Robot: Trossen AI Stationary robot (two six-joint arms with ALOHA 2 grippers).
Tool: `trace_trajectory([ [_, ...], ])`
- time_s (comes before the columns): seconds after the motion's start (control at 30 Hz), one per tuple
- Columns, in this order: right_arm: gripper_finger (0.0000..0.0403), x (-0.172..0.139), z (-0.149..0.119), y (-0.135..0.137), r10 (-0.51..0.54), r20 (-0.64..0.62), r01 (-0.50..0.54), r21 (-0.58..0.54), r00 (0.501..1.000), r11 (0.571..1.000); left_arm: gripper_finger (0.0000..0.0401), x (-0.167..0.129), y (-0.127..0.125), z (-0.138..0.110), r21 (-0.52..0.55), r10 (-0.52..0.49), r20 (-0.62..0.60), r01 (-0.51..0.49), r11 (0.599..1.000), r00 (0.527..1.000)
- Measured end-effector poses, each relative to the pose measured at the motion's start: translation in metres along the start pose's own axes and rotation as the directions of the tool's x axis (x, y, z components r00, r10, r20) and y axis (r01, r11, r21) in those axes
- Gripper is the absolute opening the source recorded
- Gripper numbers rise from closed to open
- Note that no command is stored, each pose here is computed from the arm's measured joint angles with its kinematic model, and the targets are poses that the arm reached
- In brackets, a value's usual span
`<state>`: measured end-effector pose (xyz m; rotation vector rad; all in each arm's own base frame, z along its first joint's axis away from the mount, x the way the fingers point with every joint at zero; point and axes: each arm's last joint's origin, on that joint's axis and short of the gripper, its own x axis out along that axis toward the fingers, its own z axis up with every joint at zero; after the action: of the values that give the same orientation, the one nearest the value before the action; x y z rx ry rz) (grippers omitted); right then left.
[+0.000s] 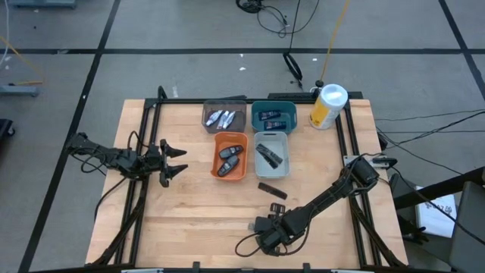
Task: Pick & Place Travel size toiletries
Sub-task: Put the black comb into the gray bin
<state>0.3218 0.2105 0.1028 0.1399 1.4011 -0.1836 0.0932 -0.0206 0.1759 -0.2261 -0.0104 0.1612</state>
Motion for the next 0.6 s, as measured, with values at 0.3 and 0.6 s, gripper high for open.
trace_trajectory([
  [0.3, 0.0031, 0.0005, 0.0003, 0.0002, 0.004, 0.004, -0.004, -0.014, 1.0, 1.0, 0.0282, 0.0, 0.0, 0.0, -0.001, 0.001, 0.0, -0.001, 1.0, 1.0],
  [0.6, 0.0, -0.0048, 0.0035, 0.0025, 0.041, 0.043, -0.038, -0.069, 0.998, 0.997, 0.0282, 0.0, 0.0, 0.0, -0.003, 0.001, 0.0, -0.001, 1.0, 1.0],
])
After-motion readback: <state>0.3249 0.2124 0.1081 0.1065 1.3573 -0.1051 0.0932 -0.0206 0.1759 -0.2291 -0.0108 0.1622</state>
